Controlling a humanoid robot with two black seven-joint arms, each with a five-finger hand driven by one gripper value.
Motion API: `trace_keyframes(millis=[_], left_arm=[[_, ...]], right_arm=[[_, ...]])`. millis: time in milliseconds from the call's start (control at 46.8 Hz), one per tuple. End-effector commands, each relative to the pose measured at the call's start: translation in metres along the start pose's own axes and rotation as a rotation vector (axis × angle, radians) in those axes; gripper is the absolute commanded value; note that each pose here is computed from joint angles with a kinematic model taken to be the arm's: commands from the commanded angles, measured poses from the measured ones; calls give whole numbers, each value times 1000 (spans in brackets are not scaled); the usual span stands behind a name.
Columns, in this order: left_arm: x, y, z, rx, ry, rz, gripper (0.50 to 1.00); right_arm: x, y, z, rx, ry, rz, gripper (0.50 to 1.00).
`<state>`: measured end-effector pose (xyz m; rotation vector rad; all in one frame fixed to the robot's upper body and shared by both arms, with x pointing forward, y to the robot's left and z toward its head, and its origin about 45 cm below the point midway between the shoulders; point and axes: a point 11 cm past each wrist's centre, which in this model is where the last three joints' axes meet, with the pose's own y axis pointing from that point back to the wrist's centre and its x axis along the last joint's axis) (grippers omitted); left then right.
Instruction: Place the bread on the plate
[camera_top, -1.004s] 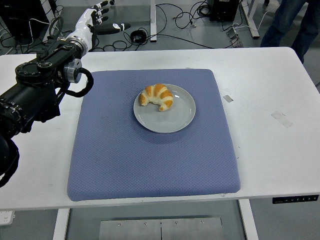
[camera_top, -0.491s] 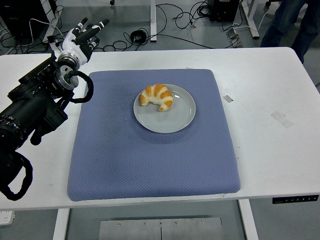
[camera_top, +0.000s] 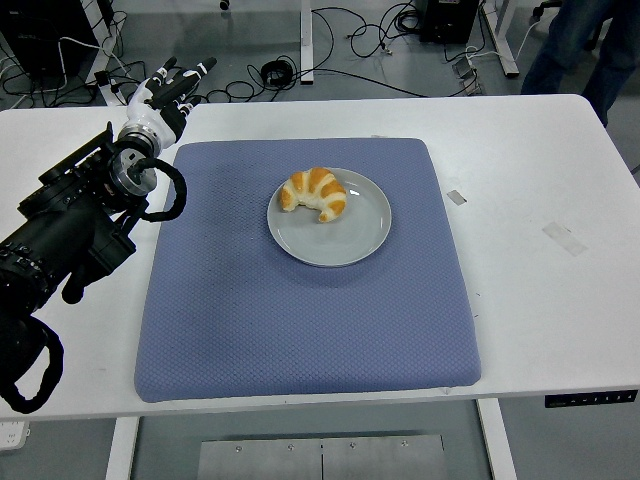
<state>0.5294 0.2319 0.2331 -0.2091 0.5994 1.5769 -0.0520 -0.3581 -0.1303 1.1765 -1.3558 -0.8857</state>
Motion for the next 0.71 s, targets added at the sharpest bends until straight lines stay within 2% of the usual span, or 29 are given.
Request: trace_keyframes(millis=[0,684], left_arm=[[-3,-1,3,-5,-4,-4,981],[-7,-1,6,-9,-3,-13,981]], right_arm=[[0,0,0,0,0,0,1000],[-4,0,-2,4,-3,-12,1000]])
